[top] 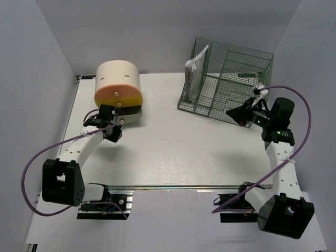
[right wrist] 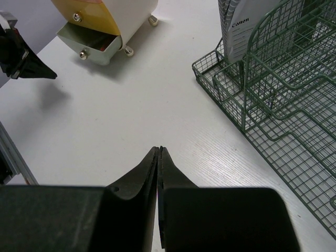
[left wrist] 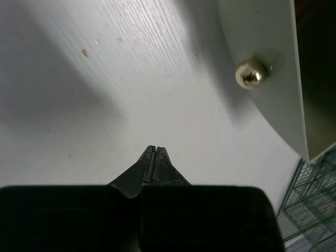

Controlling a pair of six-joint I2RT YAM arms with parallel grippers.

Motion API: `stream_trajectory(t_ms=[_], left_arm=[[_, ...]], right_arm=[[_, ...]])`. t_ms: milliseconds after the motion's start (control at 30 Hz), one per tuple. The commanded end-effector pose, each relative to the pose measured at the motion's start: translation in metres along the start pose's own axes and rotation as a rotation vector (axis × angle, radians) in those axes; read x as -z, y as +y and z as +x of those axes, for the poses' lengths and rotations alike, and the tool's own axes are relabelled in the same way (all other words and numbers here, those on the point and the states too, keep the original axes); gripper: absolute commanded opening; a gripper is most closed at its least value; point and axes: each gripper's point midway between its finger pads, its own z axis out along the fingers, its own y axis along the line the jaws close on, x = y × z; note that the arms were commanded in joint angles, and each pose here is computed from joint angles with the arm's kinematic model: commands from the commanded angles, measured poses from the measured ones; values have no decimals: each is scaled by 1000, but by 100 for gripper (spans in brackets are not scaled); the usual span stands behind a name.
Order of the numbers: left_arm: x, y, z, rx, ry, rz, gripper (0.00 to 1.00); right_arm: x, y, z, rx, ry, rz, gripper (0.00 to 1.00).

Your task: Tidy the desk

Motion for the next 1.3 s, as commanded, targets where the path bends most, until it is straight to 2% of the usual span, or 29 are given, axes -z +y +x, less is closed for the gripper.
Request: stream_trajectory(t_ms=[0,167,433,567,733,833,1100,1267], left_arm=[[8,-10,-24,193,-63,-7,3],[-3,-12,-38,260,-93,-15,6],[-32,-24,-40,296,-35,-36,6],[-41,-28,-50,317,-52,-32,7],[-50,-40,-57,325,-55,-2,11],[-55,-50,-61,336,-54,51,18],[-59,-63,-61,349,-50,148,21],[-60,-68,-62,346,-56,184,33]], right_arm=[[2,2,-9,54,-31,2,5],[2,0,-8,53,-29,3,5],[1,-2,-7,53,-26,11,5],[0,-4,-5,47,-20,11,5],[0,-5,-4,48,-16,13,5],[-1,-6,-4,48,-14,16,5],[-1,-8,-2,48,-9,19,5],[-1,-8,-3,51,-9,19,6]])
